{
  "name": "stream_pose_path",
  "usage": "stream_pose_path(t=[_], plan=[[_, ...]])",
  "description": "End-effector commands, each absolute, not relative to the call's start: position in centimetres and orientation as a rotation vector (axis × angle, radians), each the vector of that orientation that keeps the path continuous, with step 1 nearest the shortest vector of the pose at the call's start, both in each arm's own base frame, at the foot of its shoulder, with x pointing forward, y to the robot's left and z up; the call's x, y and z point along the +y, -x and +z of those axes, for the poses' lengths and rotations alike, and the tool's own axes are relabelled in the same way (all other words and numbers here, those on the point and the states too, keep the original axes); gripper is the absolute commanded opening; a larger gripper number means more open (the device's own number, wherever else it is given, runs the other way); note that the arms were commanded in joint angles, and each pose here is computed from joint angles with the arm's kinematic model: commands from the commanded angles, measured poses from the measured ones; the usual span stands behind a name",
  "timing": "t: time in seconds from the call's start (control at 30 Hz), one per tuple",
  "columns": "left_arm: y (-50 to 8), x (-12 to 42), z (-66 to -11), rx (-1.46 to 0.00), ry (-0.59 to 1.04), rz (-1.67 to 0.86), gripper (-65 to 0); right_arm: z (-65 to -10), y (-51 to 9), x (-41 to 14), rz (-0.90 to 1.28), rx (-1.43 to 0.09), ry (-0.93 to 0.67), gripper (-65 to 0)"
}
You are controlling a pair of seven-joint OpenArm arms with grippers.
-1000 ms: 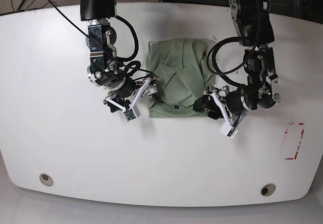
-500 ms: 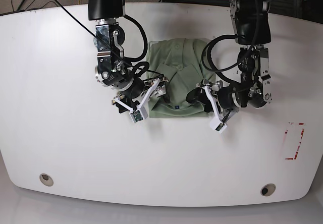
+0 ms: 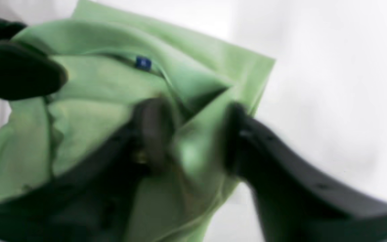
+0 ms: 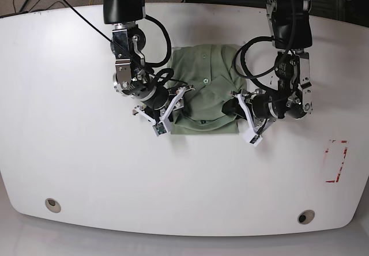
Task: Layout the t-shirt on the table in an organized manner, then fold the t-shirt properly
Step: 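Grasp opposite sides of the green bundle with both grippers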
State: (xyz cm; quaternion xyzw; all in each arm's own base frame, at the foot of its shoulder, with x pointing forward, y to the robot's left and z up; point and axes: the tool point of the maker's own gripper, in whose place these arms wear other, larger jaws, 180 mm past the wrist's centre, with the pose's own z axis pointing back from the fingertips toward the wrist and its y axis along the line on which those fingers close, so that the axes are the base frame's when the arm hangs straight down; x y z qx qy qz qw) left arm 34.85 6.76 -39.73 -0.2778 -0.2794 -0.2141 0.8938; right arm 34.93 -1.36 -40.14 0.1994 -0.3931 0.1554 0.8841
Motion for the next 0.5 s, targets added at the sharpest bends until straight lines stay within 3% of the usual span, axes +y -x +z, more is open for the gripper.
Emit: stream_pose_path(t=[0.0, 0.1, 0.47], plan=[[-36.3, 6.8, -37.9, -0.642, 0.581, -0.451, -54.3, -38.4, -36.2, -1.2, 0.322, -0.879, -0.423, -54.5], [-36.4, 6.7, -37.8, -0.645, 0.581, -0.452, -54.3, -38.0, -36.3, -1.2, 0.326, -0.893, -0.423, -59.3], [-37.0, 6.9, -35.8, -0.710, 0.556, -0.481, -54.3, -34.3, -36.2, -1.7, 0.359, -0.966, -0.390, -59.6]])
